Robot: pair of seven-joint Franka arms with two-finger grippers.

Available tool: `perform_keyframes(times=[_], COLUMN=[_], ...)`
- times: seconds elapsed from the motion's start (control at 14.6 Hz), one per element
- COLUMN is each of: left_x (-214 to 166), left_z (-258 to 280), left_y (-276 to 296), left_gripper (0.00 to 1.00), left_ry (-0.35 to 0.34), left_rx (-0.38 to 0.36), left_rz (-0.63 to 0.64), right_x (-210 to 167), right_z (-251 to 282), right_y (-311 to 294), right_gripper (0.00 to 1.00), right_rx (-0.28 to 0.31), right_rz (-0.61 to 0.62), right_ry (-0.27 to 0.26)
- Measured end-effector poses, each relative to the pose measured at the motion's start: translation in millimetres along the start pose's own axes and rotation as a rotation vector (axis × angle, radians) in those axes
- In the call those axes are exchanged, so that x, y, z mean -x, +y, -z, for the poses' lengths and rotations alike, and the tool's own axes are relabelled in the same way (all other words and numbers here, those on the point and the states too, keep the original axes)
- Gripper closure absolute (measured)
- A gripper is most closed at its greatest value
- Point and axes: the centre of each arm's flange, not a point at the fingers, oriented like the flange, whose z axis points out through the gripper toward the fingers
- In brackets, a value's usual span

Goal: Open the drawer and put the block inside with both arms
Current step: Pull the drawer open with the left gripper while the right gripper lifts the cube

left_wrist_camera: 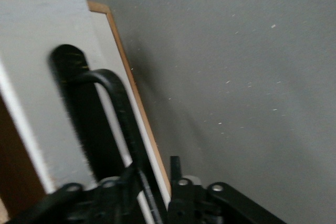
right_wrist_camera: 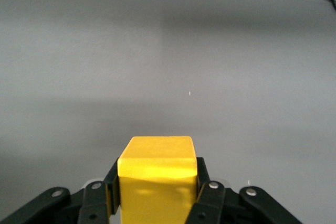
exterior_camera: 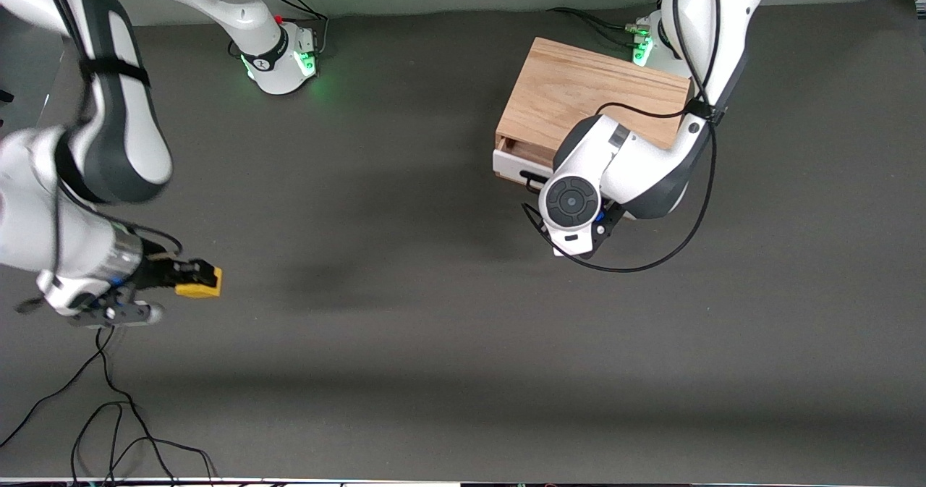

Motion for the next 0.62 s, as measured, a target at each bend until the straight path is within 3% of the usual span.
perform_keyframes(times=[0.07, 0.27, 0.62], left_x=[-4, -17, -24], left_z=[9, 21, 24], left_y=[3, 8, 12], left_gripper=[0.84, 0.84, 0.84], left_ry=[-0.008, -0.031, -0.056], left_rx=[0.032, 0.068, 0.077], left_rz=[0.026, 0.056, 0.07], right_x=[8, 24, 20], right_z=[19, 55, 42], right_y=[-10, -51, -62], right_gripper=[0.45, 0.45, 0.45], right_rx=[-0.007, -0.014, -0.018], right_rz=[0.016, 0.089, 0.075], right_ry=[0.005, 0.043, 0.042])
